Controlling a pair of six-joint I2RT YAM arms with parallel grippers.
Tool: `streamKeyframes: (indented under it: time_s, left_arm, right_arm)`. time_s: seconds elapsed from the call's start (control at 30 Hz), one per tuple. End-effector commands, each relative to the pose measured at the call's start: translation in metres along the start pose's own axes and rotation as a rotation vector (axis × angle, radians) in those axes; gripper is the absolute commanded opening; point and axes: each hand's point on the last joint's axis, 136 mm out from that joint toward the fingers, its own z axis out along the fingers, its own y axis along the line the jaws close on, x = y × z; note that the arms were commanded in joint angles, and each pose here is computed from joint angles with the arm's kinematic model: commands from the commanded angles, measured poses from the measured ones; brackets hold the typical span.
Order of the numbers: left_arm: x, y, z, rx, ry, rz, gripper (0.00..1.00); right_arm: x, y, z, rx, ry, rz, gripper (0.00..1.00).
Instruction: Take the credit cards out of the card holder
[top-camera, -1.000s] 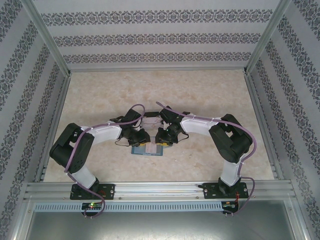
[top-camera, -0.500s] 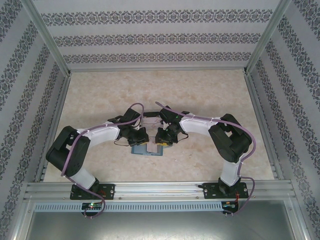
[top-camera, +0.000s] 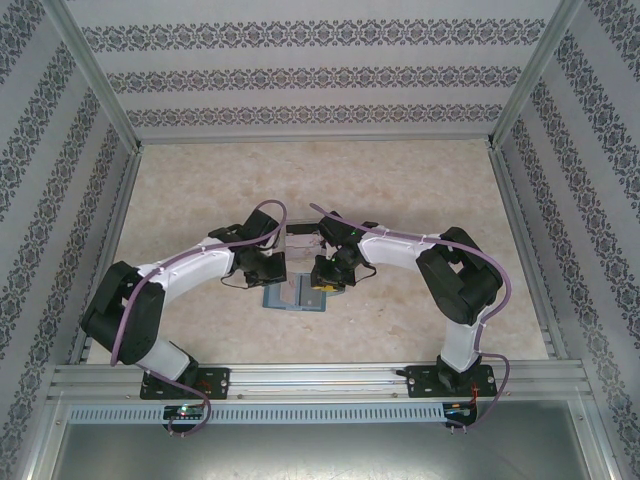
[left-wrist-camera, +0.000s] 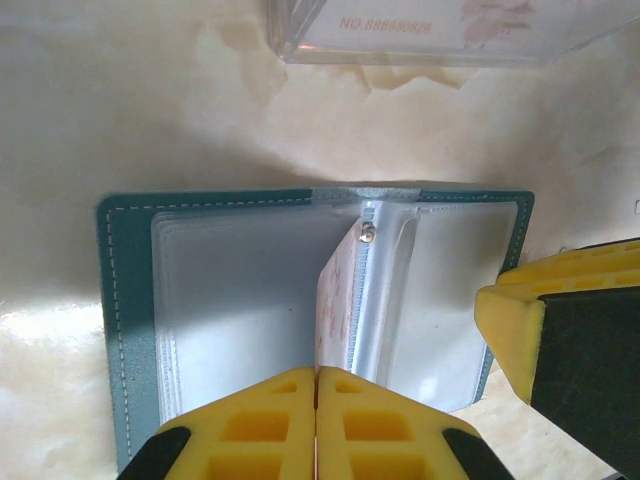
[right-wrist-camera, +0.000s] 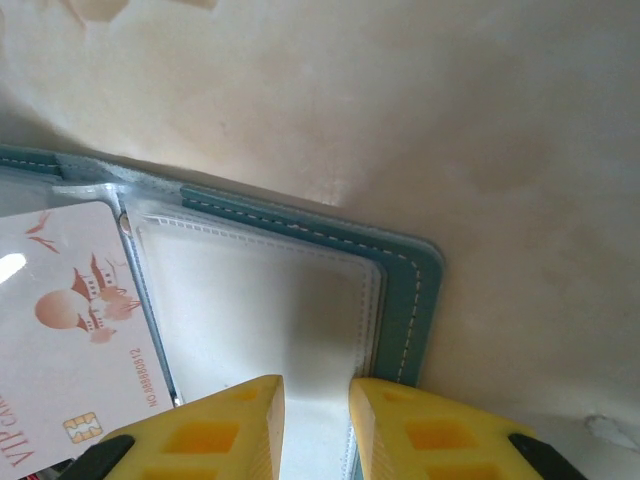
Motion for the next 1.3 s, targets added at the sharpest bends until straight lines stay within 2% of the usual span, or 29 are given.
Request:
streamKeyframes:
  time_s: [0.0, 0.37, 0.8, 1.0, 1.27]
  left_arm:
    - [0.002, 0.01, -0.006, -0.052, 0.015, 0.016, 0.08]
    - [0.007, -0.011, 0.012, 0.054, 0.071, 0.006, 0.12]
    - [0.011, -0.015, 0.02, 0.065, 0.101, 0.005, 0.12]
    - [0.011, -0.015, 0.018, 0.057, 0.096, 0.011, 0.06]
    - [0.003, -0.015, 0.0, 0.022, 0.044, 0.065, 0.03]
  right_arm:
    - [0.01, -0.028, 0.016, 0.12, 0.032, 0.014, 0.27]
    - [0.012, -0.03, 0.017, 0.125, 0.034, 0.015, 0.27]
    - [0.012, -0.03, 0.018, 0.126, 0.036, 0.015, 0.27]
    - [0.013, -0.031, 0.018, 0.128, 0.035, 0.017, 0.27]
    - [0.01, -0.024, 0.003, 0.112, -0.009, 0.005, 0.27]
